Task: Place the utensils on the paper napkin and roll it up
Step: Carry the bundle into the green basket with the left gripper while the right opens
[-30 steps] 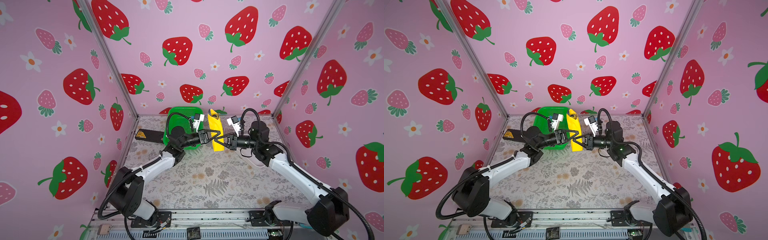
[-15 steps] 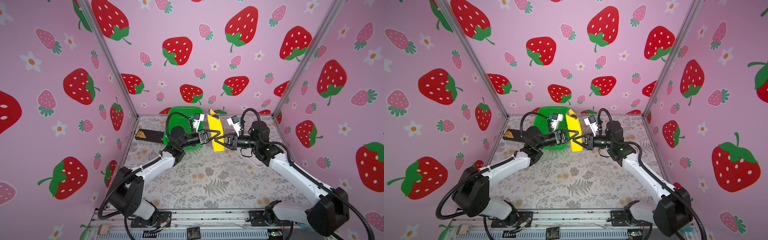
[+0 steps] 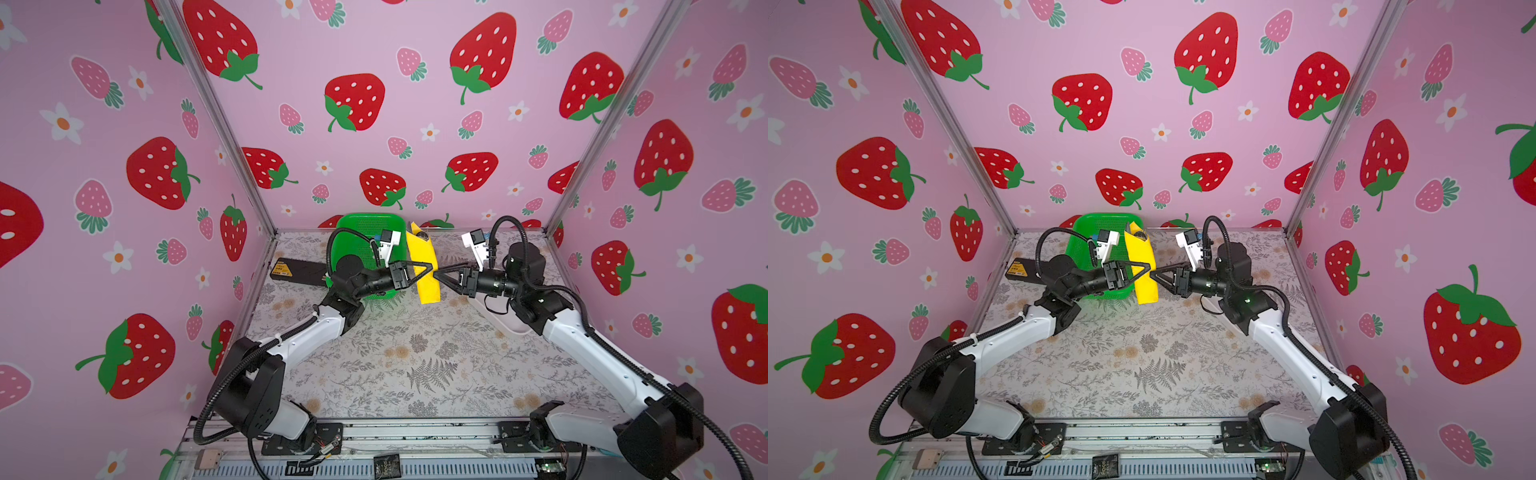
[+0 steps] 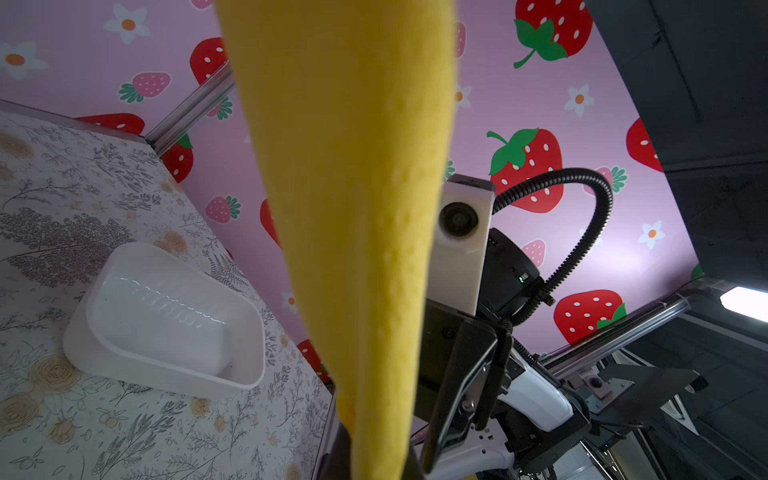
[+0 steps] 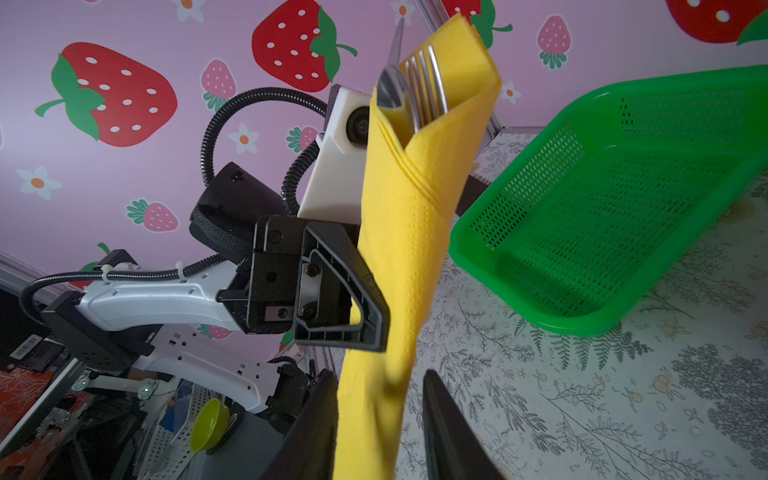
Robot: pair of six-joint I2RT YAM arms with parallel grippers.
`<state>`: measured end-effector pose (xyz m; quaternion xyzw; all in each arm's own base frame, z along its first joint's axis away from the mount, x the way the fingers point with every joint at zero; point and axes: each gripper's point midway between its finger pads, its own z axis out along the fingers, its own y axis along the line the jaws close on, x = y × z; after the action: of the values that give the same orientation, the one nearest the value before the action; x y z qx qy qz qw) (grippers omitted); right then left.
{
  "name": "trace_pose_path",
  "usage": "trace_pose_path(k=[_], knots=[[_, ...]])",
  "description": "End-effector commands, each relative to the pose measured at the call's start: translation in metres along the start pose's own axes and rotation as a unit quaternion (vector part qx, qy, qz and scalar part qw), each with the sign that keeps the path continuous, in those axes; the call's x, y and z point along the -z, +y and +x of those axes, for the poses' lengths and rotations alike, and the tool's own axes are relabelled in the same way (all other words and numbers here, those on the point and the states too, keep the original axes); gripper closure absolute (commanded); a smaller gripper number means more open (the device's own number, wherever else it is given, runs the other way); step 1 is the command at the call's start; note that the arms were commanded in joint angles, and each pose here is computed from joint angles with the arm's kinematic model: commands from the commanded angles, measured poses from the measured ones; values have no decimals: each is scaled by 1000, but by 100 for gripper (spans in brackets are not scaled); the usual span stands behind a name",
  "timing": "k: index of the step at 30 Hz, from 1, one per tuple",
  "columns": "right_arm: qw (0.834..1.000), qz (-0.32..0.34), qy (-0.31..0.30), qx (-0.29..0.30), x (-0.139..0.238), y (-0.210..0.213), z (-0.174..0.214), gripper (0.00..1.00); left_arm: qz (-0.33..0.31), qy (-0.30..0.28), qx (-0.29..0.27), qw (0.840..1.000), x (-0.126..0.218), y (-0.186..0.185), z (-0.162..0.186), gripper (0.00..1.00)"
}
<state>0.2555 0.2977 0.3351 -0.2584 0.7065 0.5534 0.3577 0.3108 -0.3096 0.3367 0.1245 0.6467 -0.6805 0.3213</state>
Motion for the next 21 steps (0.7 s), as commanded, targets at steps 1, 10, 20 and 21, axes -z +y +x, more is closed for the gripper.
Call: trace_pose_path(k=[1,10,20,21], knots=[[999,50,-10,11,6,-16,0,61,5,-11,-23,1000,15,-9,-13,100],[997,76,3,1,0,-36,8,58,-51,-8,-4,999,49,35,-31,100],[997,49,35,-50,-23,-56,25,56,-108,-1,9,994,72,81,-53,100],[997,47,36,-56,-26,-58,26,56,-112,5,12,994,72,85,-53,100]])
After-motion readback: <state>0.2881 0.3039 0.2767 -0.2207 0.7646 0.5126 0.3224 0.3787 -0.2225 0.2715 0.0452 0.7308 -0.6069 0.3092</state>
